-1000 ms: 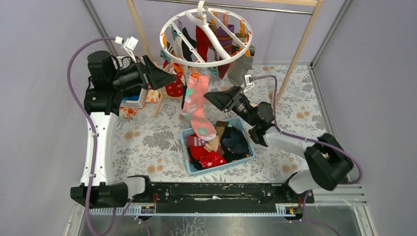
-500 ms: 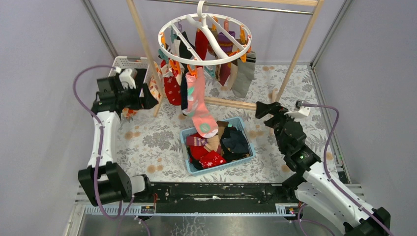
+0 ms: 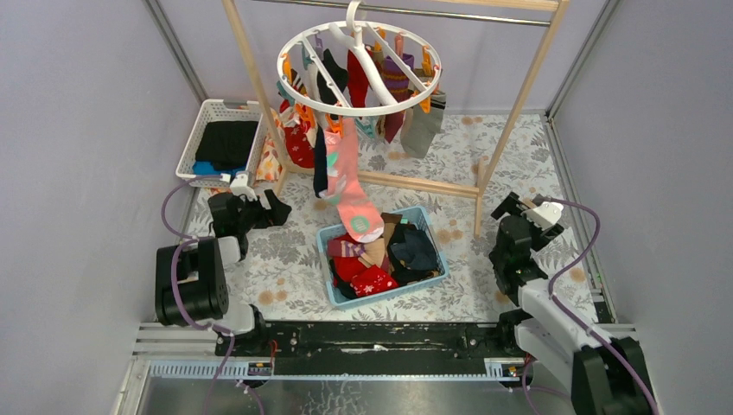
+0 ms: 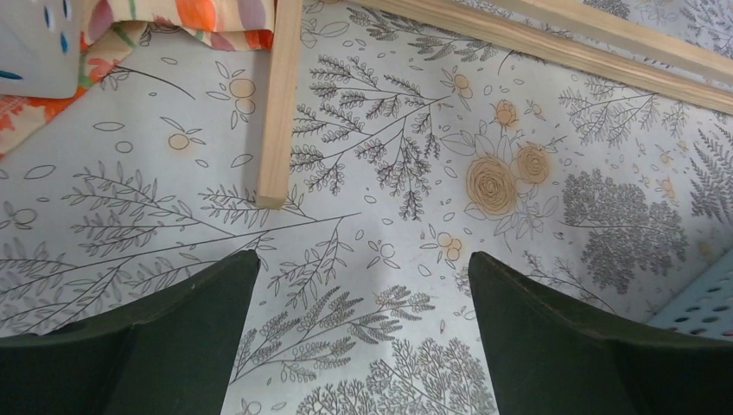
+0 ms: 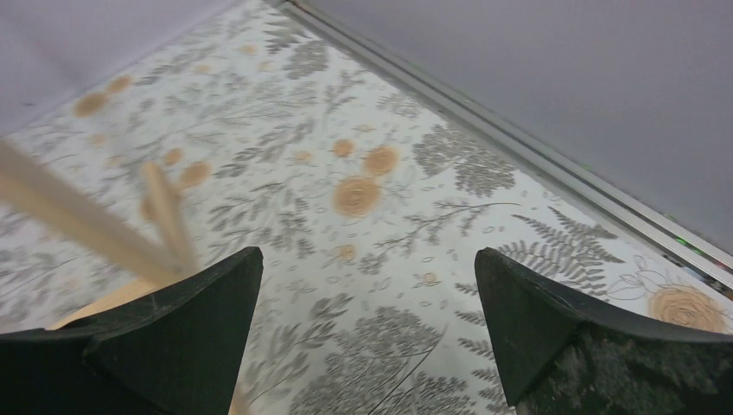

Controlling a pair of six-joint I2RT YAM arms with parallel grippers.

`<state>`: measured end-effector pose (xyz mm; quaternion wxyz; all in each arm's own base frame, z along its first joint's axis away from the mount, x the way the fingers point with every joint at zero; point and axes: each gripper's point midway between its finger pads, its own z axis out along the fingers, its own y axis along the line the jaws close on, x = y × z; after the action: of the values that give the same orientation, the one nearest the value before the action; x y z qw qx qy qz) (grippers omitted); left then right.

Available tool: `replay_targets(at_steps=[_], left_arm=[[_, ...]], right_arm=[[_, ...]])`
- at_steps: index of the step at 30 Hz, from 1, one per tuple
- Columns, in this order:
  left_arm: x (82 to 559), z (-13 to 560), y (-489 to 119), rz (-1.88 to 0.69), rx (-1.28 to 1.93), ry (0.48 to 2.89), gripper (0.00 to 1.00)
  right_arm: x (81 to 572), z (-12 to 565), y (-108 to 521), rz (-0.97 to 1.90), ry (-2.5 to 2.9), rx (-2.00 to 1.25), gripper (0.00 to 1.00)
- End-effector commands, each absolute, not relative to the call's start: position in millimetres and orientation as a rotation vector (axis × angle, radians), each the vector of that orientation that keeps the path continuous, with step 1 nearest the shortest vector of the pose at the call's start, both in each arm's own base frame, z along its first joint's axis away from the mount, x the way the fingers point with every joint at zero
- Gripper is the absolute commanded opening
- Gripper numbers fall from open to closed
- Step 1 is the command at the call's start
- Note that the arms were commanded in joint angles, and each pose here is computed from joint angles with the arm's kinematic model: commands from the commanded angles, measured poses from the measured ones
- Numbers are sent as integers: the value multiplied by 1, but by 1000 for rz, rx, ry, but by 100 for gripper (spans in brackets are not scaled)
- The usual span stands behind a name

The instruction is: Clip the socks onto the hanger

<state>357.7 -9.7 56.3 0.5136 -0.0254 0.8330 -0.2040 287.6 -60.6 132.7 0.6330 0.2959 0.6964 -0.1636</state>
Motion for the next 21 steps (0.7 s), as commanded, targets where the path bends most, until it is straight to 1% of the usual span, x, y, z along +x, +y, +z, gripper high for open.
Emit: replay_targets(at_steps=[1,5,8,10,11,12,14,16,21], left_arm=[[385,109,-6,-395,51,1680,99],[382,111,-13,-315,82,1653,99],[369,109,-18,-233,86,1612,99],[363,113,-18,-194,66,1544,99],[365,111,-14,-171,43,1568,99],[371,104,-10,-150,17,1613,99],[381,98,-9,-109,-6,1660,99],[383,97,-11,-84,6,1666,99],[382,97,-11,-85,5,1666,99]], right_arm=[[299,138,-84,-405,1481,697,100],[321,109,-68,-343,1556,561,100],[333,99,-53,-275,1559,463,100],[341,90,-35,-222,1607,319,100],[346,82,-17,-152,1643,216,100],[350,84,-11,-147,1627,141,100],[361,76,-19,-194,1693,207,100],[373,66,-25,-179,1773,243,100],[372,69,-28,-154,1757,249,100]])
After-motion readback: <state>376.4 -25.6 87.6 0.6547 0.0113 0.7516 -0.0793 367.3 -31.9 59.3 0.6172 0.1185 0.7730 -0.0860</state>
